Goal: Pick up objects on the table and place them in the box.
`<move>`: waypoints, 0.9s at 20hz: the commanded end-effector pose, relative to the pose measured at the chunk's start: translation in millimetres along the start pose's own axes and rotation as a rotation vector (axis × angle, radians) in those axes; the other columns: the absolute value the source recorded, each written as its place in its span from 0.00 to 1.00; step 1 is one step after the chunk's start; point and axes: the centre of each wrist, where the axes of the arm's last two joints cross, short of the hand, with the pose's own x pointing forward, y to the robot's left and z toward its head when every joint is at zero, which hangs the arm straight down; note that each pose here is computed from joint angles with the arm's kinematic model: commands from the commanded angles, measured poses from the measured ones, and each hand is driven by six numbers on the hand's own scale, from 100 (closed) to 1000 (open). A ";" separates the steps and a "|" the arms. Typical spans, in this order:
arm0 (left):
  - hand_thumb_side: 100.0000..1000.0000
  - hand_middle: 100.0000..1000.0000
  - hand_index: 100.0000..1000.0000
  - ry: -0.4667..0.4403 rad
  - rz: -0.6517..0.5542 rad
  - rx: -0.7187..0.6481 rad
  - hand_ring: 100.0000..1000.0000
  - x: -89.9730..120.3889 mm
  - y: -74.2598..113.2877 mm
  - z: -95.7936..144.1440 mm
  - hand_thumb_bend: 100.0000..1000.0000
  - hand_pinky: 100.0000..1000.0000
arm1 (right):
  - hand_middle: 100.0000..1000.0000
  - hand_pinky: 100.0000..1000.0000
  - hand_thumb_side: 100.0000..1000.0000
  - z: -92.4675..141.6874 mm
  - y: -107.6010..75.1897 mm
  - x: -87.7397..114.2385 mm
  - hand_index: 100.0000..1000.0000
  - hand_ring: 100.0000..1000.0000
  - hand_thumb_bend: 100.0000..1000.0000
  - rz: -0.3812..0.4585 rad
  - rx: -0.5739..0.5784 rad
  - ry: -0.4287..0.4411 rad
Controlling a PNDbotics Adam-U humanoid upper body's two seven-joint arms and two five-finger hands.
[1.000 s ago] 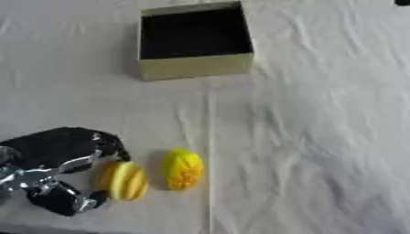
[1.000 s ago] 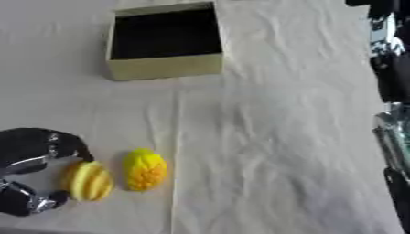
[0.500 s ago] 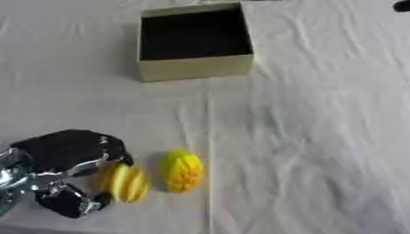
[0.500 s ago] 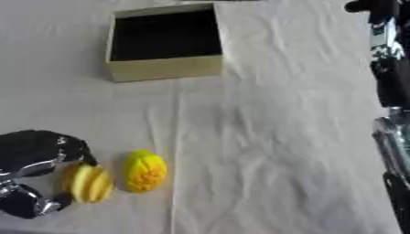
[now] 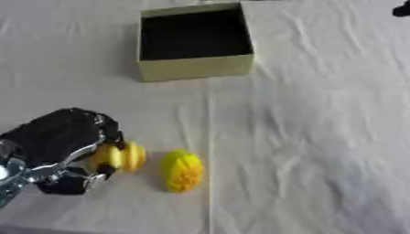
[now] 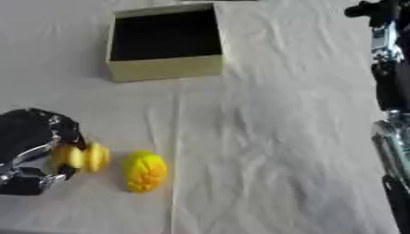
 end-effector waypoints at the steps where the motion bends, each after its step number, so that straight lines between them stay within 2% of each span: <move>1: 0.00 0.45 0.58 -0.011 -0.027 0.062 0.55 -7.5 14.1 3.6 0.00 0.55 | 0.68 0.85 0.56 -3.9 -2.7 5.5 0.76 0.61 0.00 0.003 -0.002 -0.024; 3: 0.00 0.46 0.58 -0.021 -0.023 0.093 0.55 -12.2 22.5 4.2 0.00 0.55 | 0.67 0.85 0.56 -4.1 -3.4 5.6 0.76 0.61 0.00 0.005 -0.004 -0.025; 4: 0.12 0.46 0.58 -0.017 -0.027 0.125 0.55 -15.9 29.7 4.8 0.00 0.55 | 0.67 0.85 0.57 -4.6 -3.6 5.8 0.76 0.61 0.00 0.006 -0.005 -0.028; 5: 0.00 0.46 0.58 -0.010 -0.033 0.159 0.55 -19.6 36.9 5.6 0.00 0.55 | 0.67 0.85 0.55 -5.3 -3.9 6.1 0.76 0.61 0.00 0.007 -0.005 -0.031; 9: 0.00 0.46 0.58 0.029 -0.052 0.340 0.55 -33.1 83.1 8.2 0.00 0.56 | 0.67 0.84 0.53 -11.9 -5.8 8.9 0.76 0.61 0.00 0.015 0.006 -0.064; 13: 0.00 0.46 0.59 -0.005 0.014 0.432 0.55 -34.2 128.0 5.6 0.00 0.57 | 0.67 0.84 0.52 -19.5 -4.2 12.2 0.76 0.61 0.00 0.007 0.026 -0.099; 18: 0.00 0.45 0.58 0.008 0.067 0.470 0.55 -59.1 153.0 -18.0 0.00 0.57 | 0.67 0.84 0.52 -23.4 -3.3 13.8 0.76 0.61 0.00 -0.002 0.029 -0.114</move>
